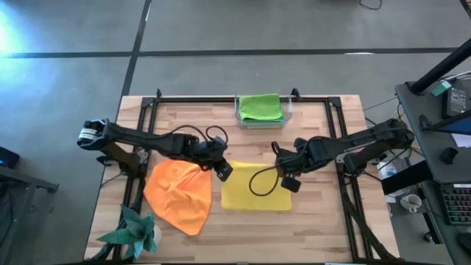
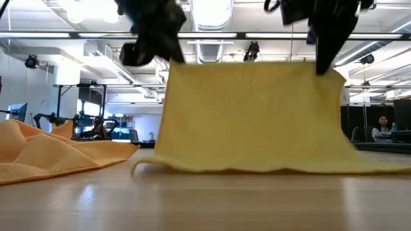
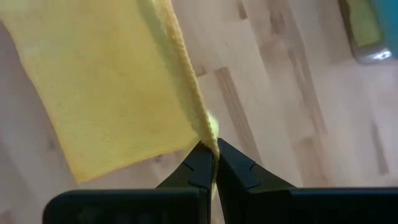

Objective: Fold microfiber towels
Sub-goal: Fold the yellow microfiber cloth

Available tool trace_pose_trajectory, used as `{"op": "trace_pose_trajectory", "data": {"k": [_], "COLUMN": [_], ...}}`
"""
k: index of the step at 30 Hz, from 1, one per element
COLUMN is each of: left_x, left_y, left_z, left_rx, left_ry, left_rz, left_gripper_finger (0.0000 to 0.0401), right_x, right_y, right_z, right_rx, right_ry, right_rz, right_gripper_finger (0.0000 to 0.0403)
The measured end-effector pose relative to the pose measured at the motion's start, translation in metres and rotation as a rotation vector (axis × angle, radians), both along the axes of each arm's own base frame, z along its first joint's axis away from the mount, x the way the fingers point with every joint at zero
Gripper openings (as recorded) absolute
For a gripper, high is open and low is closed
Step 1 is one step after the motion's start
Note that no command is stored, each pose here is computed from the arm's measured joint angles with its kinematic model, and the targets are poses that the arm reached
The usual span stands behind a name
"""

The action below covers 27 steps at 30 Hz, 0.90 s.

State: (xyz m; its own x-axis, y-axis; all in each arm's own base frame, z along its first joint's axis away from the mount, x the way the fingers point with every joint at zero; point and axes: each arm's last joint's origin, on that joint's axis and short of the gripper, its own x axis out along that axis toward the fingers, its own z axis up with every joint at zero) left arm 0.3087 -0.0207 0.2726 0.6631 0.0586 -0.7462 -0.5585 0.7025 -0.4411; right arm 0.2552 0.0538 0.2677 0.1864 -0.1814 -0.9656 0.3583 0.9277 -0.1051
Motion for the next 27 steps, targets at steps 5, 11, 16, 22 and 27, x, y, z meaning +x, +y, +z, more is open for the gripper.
{"op": "trace_pose_trajectory", "data": {"k": [5,11,16,22,27], "left_x": [-0.006,-0.008,-0.010,-0.013,-0.016], "left_y": [0.007,0.008,0.004,-0.009,-0.020], "left_z": [-0.027,-0.046,-0.056,-0.060,-0.064], "left_rx": [0.041,0.138,0.226,0.336,0.389], "left_ry": [0.038,0.002,0.002,0.017,0.026], "left_rz": [0.049,-0.020,-0.128,-0.347,-0.490], "left_gripper_finger": [0.0001,0.0001,0.0001,0.0001,0.0002], "right_x": [0.003,0.004,0.000,-0.006,-0.007], "right_y": [-0.011,-0.011,-0.007,0.002,0.014], "right_z": [-0.030,-0.061,-0.076,-0.086,-0.091], "right_rx": [-0.016,-0.013,-0.003,0.028,0.039], "right_ry": [-0.034,-0.099,-0.101,-0.087,-0.133], "right_rz": [-0.022,0.070,0.129,0.189,0.238], "right_gripper_finger": [0.0009,0.0009,0.0009,0.0009,0.0009]}}
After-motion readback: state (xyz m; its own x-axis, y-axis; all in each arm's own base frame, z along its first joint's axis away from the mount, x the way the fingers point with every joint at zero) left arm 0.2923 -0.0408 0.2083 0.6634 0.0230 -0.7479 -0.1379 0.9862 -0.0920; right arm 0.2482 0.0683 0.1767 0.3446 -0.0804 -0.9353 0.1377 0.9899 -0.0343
